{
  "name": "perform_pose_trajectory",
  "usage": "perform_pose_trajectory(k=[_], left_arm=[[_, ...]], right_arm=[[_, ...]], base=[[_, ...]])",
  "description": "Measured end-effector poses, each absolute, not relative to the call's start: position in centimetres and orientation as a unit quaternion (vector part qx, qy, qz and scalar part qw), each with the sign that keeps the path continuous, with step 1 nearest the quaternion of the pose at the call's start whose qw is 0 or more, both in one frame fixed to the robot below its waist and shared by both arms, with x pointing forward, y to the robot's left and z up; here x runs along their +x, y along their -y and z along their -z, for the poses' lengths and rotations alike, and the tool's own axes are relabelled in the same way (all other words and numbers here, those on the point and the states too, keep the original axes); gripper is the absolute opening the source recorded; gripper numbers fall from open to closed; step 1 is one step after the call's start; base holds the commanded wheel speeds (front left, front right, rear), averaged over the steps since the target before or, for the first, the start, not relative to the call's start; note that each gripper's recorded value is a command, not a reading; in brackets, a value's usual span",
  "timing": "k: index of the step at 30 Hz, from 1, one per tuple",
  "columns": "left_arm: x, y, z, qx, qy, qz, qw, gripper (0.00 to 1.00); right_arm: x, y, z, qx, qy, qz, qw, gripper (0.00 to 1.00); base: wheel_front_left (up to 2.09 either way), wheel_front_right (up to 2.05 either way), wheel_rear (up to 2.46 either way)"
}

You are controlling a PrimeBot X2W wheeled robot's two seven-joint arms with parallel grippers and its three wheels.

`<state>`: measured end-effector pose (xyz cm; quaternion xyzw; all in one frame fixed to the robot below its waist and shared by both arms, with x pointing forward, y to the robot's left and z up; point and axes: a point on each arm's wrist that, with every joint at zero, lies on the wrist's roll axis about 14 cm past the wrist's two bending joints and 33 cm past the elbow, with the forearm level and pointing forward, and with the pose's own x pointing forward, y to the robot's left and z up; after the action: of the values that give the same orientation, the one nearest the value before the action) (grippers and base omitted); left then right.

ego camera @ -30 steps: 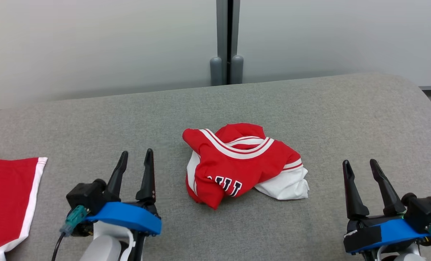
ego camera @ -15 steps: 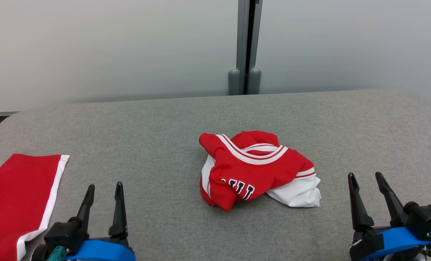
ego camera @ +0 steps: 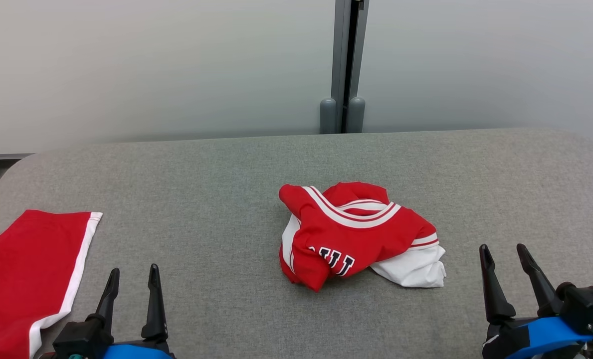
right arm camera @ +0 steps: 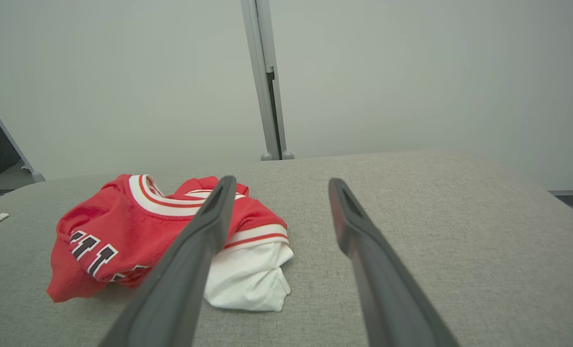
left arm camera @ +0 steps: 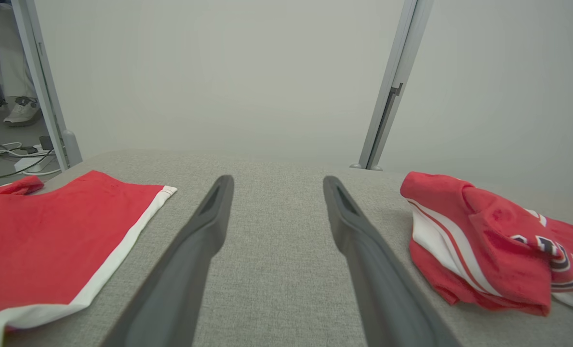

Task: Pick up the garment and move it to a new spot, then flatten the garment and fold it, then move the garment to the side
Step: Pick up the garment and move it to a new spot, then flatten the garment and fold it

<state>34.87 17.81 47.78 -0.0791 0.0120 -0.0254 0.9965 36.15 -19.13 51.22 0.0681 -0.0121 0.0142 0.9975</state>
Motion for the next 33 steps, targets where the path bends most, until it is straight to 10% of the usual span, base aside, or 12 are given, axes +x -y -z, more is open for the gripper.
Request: perform_pose_trajectory(k=[20,33], left_arm=[[35.1,-17.0,-46.8,-0.085,-0.026,0.034,0.995,1.0],[36.4,-17.6,-46.6,-0.088,-0.027,0.026,0.995,1.0]], right_arm=[[36.8,18.6,-50.3,0.085,-0.008,-0.019,0.996,1.0],[45.5,9.1,-53.2,0.084,-0.117,-0.167,0.975,1.0]], base=[[0.0,0.0,0.0],[0.0,0.0,0.0]])
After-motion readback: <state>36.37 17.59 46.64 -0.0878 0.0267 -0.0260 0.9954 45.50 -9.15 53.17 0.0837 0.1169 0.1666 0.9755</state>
